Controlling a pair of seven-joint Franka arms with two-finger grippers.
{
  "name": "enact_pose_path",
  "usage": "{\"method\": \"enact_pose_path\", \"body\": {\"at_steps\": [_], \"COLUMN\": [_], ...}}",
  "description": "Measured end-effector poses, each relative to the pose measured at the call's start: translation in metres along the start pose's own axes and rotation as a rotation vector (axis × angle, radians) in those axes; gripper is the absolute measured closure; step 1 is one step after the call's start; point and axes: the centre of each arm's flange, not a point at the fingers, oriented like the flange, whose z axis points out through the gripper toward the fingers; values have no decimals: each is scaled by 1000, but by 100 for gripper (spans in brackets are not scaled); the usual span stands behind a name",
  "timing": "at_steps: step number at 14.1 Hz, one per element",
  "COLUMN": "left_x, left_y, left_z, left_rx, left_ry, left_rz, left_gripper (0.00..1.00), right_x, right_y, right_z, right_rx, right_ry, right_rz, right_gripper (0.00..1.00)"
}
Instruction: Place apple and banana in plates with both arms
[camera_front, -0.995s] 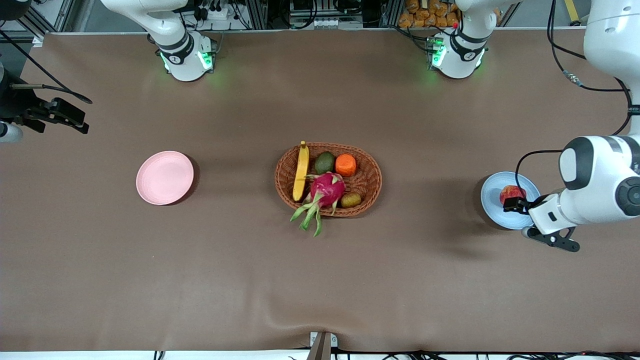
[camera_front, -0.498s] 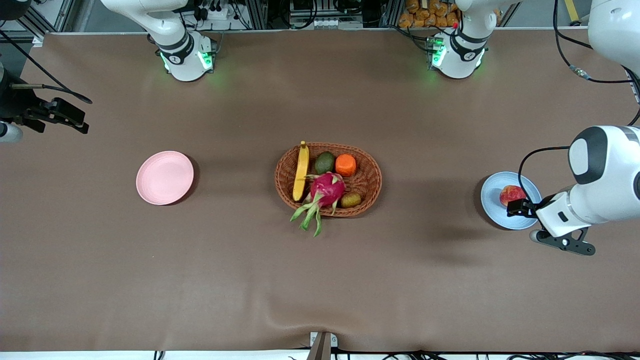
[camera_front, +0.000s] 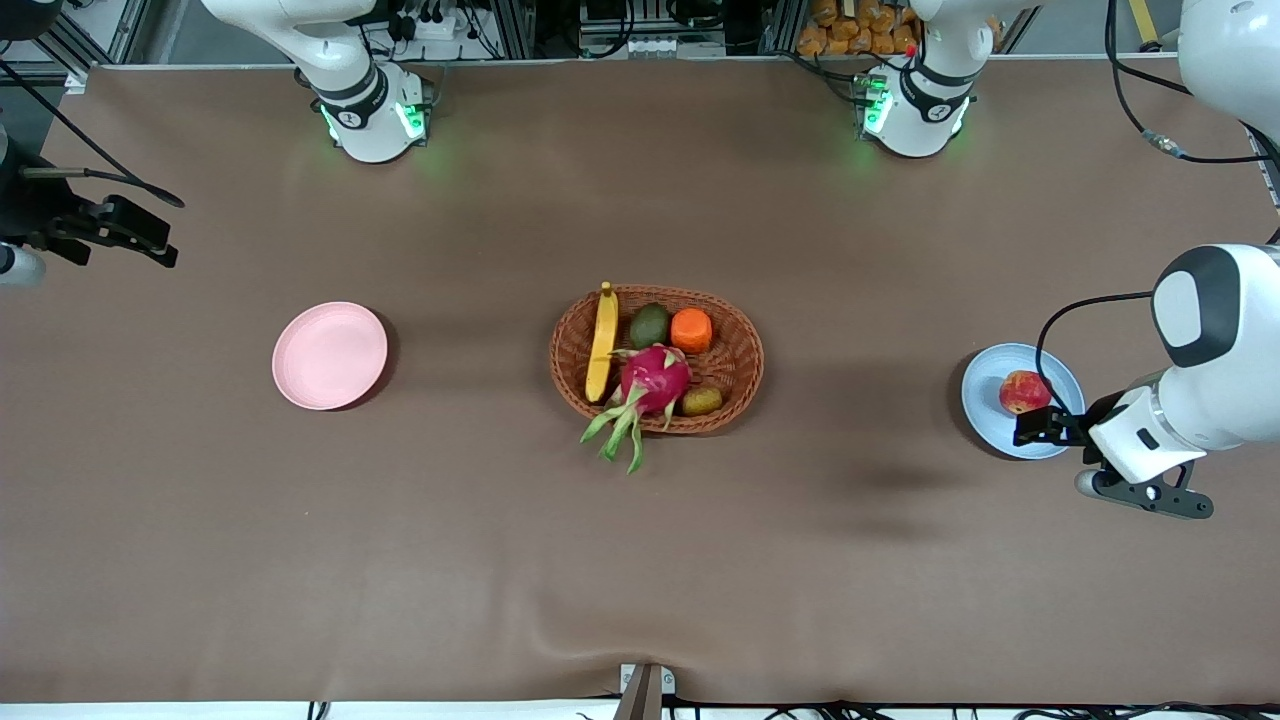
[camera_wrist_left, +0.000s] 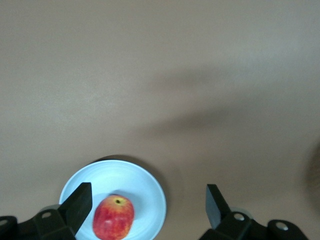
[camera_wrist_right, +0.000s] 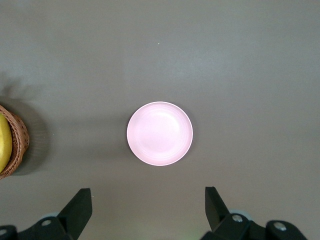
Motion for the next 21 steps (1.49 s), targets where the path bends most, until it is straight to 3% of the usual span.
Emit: {"method": "enact_pose_path", "body": {"at_steps": [4, 7, 9, 21], "left_x": [-14, -53, -76, -123], "left_y": [52, 75, 77, 41], "left_z": [-64, -119, -148, -223], "left_rx": [24, 22, 23, 30], "left_ry": [-4, -98, -124, -37], "left_rz": [-140, -245, -277, -314], "left_gripper": [0, 0, 0, 0], "right_x": [0, 0, 0, 0], "right_y": [0, 0, 1, 2], "right_z": [0, -1, -1, -1], "right_rx": [0, 0, 0, 0], "right_ry": [0, 0, 0, 1], "right_rz": [0, 0, 2, 3], "right_gripper": [0, 0, 0, 0]}}
